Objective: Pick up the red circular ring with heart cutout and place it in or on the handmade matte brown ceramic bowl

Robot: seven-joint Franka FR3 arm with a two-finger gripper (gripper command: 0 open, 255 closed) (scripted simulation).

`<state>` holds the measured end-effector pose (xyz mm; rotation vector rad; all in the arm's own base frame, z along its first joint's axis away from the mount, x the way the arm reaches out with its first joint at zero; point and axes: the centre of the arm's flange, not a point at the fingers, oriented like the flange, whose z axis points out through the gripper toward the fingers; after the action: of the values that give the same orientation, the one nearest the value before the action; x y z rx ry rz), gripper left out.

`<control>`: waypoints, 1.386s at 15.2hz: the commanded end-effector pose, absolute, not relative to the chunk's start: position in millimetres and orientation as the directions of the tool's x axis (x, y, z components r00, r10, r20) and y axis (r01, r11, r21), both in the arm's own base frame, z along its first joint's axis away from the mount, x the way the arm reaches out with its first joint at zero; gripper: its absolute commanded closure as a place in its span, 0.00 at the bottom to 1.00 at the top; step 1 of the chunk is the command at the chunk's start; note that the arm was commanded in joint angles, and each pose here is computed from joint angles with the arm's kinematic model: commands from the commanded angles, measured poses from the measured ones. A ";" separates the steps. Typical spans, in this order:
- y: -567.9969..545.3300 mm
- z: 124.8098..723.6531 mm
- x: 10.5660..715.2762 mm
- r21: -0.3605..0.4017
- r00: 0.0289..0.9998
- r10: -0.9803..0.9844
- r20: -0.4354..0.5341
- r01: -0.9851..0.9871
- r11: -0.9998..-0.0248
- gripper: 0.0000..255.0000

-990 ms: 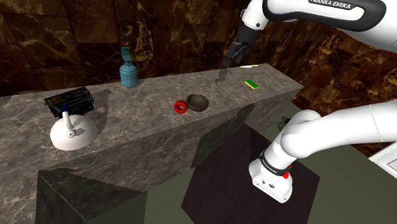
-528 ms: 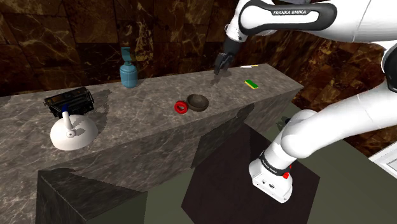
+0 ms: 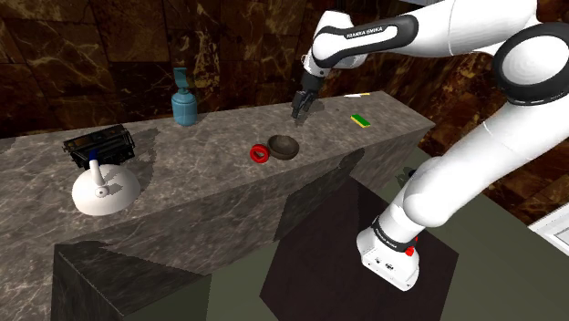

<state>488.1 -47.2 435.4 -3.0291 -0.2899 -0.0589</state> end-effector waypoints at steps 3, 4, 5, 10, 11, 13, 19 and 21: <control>-53.4 390.3 521.3 -0.108 0.972 0.233 0.032 0.235 -0.966 0.00; -54.8 379.4 529.6 -0.112 0.969 0.244 0.029 0.246 -0.963 0.00; -56.0 368.4 537.9 -0.116 0.966 0.256 0.025 0.257 -0.959 0.00; -60.4 313.0 578.9 -0.137 0.950 0.311 0.007 0.309 -0.941 0.00; -60.9 301.8 586.9 -0.141 0.947 0.322 0.003 0.320 -0.937 0.00; -61.5 279.2 602.9 -0.149 0.939 0.345 -0.004 0.340 -0.928 0.00; -60.3 210.7 649.6 -0.176 0.912 0.410 -0.023 0.400 -0.900 0.00; -58.9 187.6 664.7 -0.185 0.902 0.431 -0.029 0.419 -0.889 0.00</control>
<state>656.7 -60.8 198.7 -2.9003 -0.6348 0.0966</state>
